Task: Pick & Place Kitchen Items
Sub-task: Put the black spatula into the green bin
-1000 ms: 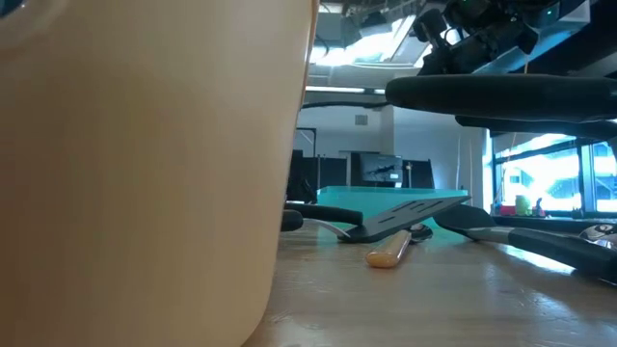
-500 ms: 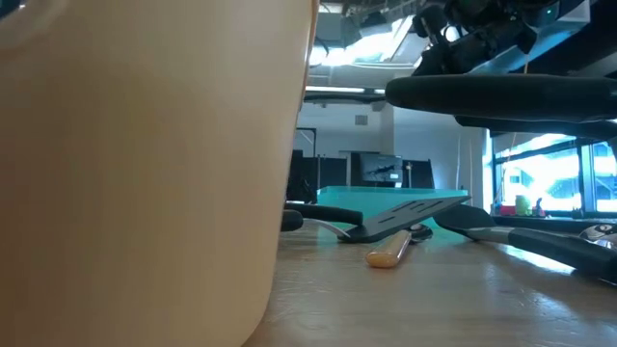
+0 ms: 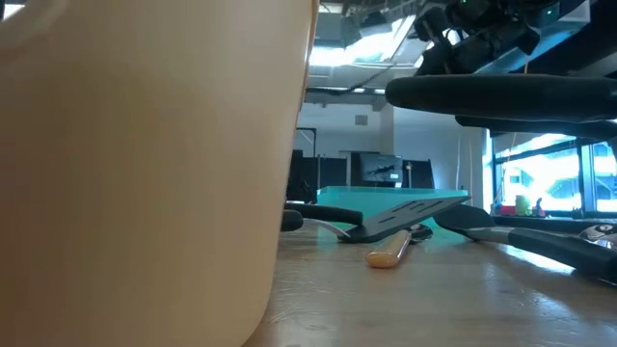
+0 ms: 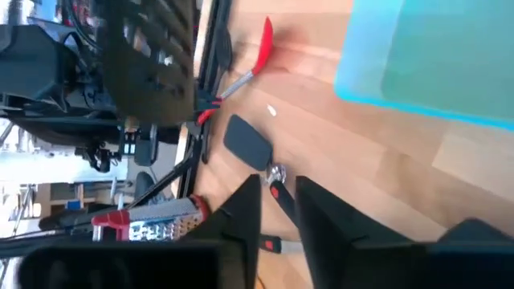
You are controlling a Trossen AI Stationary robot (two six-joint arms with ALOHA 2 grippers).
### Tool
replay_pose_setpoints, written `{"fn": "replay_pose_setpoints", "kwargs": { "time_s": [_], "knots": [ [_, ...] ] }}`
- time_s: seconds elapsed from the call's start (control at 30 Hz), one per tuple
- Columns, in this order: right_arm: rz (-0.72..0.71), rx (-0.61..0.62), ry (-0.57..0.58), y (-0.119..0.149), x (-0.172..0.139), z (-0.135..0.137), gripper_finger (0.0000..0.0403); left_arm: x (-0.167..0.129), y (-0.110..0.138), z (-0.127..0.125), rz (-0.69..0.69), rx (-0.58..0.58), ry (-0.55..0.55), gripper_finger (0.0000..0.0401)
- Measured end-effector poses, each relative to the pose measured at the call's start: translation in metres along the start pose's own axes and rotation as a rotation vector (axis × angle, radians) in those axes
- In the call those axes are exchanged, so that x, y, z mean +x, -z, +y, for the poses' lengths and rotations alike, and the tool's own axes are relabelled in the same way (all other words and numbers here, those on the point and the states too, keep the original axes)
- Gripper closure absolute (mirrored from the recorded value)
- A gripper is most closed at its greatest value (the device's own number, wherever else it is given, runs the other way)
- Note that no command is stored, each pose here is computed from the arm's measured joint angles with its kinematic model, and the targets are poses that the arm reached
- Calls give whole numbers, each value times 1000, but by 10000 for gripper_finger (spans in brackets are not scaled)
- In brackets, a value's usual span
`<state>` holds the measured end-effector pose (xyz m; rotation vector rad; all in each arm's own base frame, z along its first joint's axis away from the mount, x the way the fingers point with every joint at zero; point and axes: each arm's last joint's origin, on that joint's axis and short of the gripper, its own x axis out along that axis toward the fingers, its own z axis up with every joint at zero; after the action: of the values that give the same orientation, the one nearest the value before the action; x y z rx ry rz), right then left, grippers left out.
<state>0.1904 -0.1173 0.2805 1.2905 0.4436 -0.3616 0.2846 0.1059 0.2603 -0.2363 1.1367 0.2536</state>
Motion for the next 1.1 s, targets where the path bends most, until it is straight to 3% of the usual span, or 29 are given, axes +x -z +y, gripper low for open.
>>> {"fn": "replay_pose_setpoints", "kwargs": {
  "time_s": [0.17, 0.3, 0.53, 0.7, 0.83, 1.1],
  "knots": [
    [-2, 2, -2, 0, 0, 0, 258, -1, 3, 6, 31, 3, 13, 383],
    [43, -29, -73, -1, 0, 4, 232, -6, 3, 14, 44, 6, 37, 383],
    [190, -118, -207, 4, -2, 10, 225, -17, -6, 30, 65, 27, 30, 383],
    [259, -158, -246, 10, -7, 12, 226, -7, -20, 35, 154, 72, 44, 383],
    [219, -133, -196, 13, -13, 10, 226, 12, -38, 34, 241, 123, 61, 383],
    [197, -86, -44, 29, -34, -1, 226, 35, -84, 37, 284, 148, 30, 383]
  ]
}}
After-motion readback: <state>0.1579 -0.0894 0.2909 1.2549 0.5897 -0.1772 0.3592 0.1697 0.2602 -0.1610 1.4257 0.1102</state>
